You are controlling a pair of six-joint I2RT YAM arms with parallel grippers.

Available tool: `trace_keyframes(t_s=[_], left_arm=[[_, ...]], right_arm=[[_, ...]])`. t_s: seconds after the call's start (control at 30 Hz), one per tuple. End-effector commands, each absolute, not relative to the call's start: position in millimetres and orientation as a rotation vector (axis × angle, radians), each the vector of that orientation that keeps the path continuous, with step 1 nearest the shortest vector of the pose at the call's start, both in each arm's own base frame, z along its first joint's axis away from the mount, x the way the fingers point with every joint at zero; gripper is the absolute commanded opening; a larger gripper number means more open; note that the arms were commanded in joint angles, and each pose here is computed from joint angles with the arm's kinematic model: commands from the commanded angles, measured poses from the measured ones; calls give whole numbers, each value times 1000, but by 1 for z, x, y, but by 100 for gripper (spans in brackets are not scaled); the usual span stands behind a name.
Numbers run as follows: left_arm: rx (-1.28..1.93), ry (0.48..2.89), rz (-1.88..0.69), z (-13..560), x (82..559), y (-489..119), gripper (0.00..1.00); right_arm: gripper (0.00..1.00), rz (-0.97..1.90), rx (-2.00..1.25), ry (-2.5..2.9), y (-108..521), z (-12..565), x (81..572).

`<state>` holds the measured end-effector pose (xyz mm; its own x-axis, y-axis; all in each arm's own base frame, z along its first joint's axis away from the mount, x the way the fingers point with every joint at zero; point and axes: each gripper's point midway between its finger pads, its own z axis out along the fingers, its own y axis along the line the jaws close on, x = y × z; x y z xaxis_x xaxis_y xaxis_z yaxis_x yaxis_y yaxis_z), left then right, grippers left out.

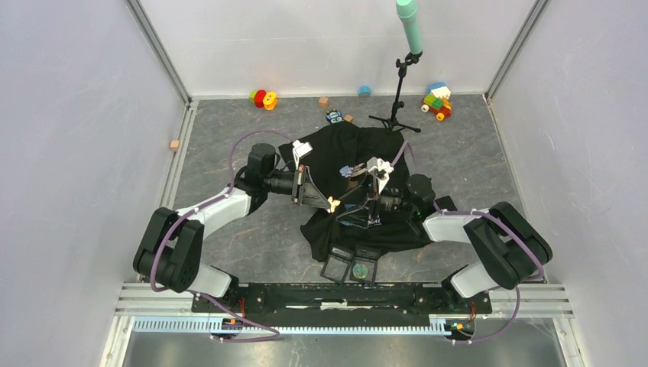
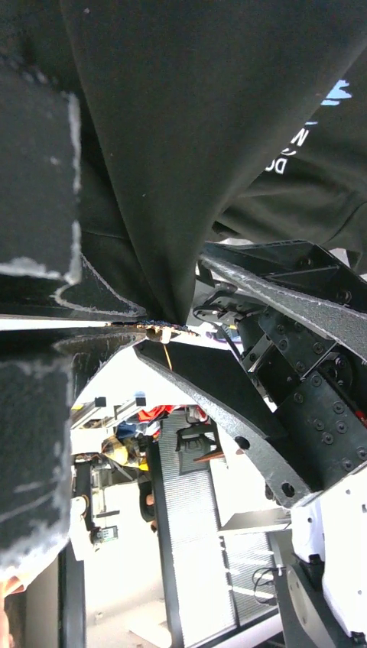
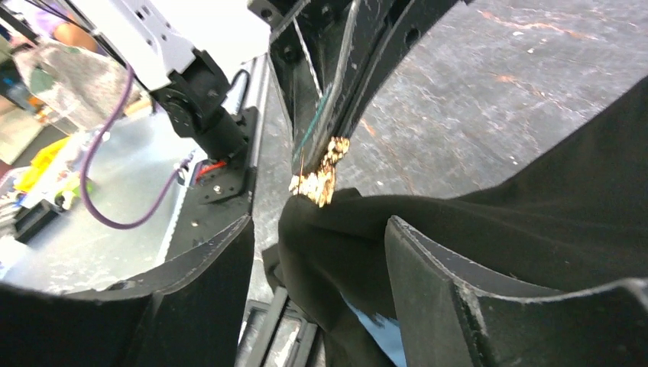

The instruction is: Pin the brooch onto the clothing

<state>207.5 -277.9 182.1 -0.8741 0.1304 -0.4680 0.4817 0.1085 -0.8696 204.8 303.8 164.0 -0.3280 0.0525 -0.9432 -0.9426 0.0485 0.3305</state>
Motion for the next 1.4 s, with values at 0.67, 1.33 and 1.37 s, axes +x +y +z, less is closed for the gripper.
trace_keyframes(t_s=[0.67,1.33,1.37], left_arm=[[790,2012,-1938,204,179,-286,2],[886,1980,-1980,209,162,-291,2],[887,1981,-1982,209,162,-291,2]], right_arm=[[40,1596,-1062,1242,314,211,181],[20,1802,-1094,1099,310,234,150],[19,1801,-1089,1110,311,233,152]])
